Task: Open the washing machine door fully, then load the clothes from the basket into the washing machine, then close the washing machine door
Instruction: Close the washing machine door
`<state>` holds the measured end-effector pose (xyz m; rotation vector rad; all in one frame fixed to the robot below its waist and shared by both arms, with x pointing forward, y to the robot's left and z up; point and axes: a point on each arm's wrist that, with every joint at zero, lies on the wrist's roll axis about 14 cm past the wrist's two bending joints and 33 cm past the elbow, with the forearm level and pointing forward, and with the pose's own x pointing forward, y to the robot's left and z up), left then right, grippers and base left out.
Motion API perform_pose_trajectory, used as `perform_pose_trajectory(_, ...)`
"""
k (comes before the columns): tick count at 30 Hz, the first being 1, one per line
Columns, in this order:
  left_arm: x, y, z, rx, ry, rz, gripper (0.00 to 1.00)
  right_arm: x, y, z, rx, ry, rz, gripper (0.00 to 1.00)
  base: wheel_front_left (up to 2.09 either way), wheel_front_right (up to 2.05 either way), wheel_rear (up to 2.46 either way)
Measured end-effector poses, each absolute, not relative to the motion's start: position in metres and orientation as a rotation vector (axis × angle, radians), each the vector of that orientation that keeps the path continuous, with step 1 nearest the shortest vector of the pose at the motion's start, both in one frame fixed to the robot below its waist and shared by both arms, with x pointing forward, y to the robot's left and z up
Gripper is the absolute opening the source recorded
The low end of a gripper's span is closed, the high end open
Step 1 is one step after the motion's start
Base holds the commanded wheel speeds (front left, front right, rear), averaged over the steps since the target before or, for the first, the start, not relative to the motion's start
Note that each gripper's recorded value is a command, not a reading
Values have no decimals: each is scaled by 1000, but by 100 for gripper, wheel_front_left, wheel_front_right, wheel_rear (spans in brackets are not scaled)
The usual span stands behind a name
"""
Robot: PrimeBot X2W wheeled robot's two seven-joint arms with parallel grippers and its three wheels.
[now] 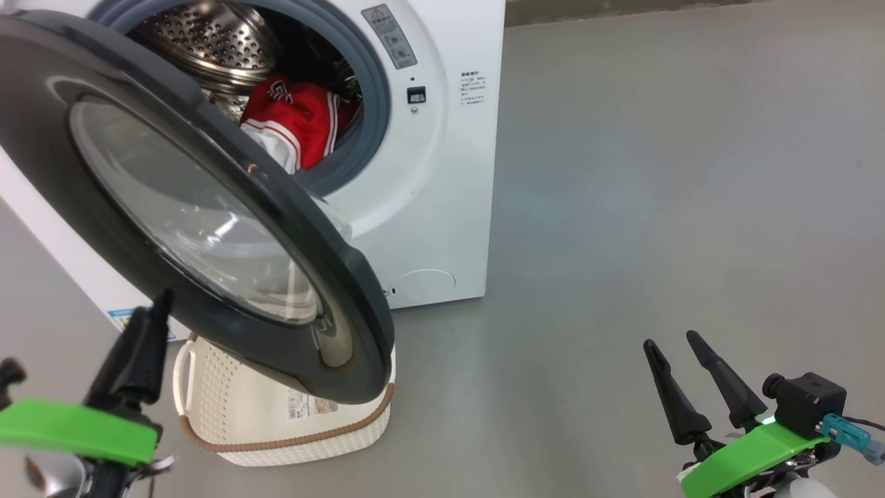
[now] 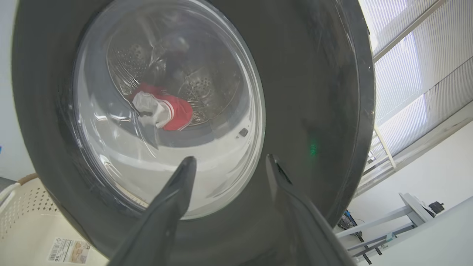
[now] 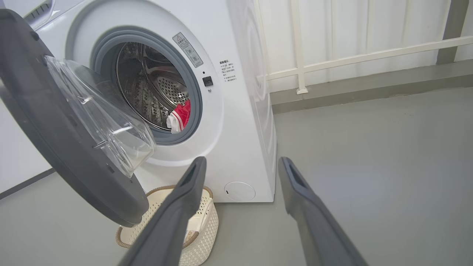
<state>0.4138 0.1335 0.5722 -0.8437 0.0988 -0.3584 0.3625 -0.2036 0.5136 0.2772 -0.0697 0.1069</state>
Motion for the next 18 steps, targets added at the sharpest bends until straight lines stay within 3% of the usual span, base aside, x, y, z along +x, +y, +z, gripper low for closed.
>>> perform_pose_trajectory(6, 408, 158, 562, -756, -6, -244, 100, 363, -202, 515, 272, -73, 117, 100, 0, 0, 0)
perform_pose_trajectory(18, 388, 169, 532, -546, -65, -176, 100, 366, -200, 516, 263, -73, 130, 100, 0, 0, 0)
